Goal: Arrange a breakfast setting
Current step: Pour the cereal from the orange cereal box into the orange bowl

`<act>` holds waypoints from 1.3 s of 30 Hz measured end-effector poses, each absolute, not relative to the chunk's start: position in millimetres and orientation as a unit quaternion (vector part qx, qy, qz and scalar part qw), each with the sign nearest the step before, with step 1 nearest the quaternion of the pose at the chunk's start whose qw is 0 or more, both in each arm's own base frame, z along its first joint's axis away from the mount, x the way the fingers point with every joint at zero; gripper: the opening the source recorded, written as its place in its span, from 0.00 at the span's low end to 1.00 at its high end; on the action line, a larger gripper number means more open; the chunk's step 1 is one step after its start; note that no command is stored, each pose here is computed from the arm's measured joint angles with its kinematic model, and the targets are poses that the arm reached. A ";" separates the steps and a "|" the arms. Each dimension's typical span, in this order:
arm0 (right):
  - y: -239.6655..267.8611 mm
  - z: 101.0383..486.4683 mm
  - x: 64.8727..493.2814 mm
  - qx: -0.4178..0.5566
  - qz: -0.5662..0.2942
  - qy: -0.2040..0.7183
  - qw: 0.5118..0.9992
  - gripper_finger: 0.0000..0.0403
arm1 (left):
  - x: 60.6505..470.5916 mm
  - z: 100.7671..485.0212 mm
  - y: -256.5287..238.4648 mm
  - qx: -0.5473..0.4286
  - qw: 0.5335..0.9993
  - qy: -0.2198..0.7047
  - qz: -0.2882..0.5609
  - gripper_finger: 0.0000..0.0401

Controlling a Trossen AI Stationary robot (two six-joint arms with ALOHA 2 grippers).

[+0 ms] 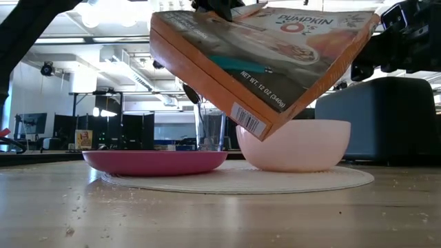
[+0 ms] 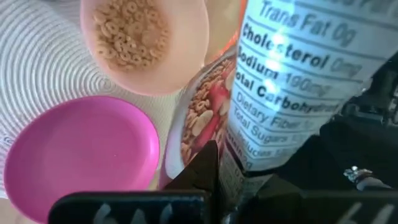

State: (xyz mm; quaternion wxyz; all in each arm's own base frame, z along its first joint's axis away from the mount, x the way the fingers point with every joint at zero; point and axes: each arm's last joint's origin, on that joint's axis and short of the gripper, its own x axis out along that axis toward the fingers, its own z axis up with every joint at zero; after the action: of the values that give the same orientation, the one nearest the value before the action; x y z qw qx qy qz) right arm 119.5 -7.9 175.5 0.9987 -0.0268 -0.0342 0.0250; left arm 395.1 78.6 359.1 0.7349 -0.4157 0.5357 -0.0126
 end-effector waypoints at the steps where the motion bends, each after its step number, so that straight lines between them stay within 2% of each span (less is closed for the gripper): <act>1: -7.9 175.5 119.5 -0.027 0.025 -0.034 0.999 0.16 | 395.1 359.3 78.3 -0.420 0.732 0.535 -0.018 0.00; 39: -7.9 175.6 119.5 -0.027 0.025 -0.035 0.999 0.16 | 394.9 361.6 79.8 -0.411 0.741 0.531 0.015 0.00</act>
State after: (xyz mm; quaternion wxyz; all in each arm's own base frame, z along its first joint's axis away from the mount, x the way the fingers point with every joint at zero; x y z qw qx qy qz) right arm 119.5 -7.9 175.6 0.9987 -0.0268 -0.0346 0.0253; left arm 394.9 79.8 361.6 0.7409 -0.4107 0.5311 0.0149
